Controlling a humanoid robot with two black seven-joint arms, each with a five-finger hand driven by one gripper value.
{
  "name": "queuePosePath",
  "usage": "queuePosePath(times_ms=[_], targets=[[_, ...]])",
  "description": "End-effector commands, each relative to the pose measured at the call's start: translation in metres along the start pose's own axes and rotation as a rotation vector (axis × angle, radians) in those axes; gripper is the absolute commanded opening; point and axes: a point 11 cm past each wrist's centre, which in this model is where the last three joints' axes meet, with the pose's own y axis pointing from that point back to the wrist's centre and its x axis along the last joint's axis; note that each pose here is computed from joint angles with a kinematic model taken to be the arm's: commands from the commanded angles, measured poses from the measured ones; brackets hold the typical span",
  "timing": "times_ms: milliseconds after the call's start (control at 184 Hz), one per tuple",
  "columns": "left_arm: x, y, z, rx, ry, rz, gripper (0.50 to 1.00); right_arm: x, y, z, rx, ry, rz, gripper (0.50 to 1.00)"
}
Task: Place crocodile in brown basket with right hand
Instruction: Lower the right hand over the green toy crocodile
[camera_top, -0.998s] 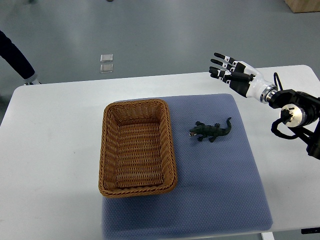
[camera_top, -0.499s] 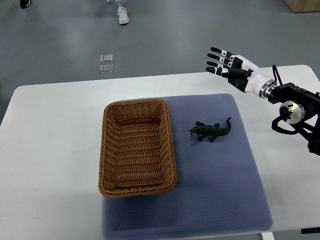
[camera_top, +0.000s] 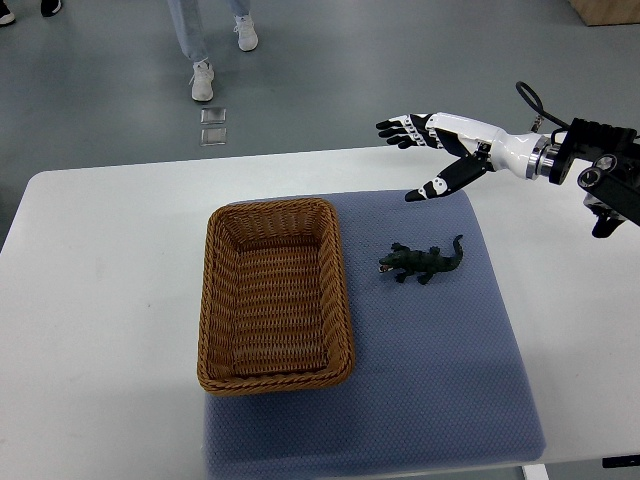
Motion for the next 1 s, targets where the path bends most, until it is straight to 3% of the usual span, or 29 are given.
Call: queuePosePath(times_ms=[0,472,993], targets=[[0.0,0.0,0.0,0.0,0.0,0.0,1.0,-0.014,0.0,0.008,-0.071,0.15,-0.119,0.928],[0.0,0.0,0.0,0.0,0.0,0.0,1.0,-0.022,-0.01,0.016,-0.243,0.76,-0.424,0.924],[0.0,0.0,0.0,0.0,0.0,0.0,1.0,-0.058,-0.023,0.011,-0.177,0.759,-0.515,0.924]])
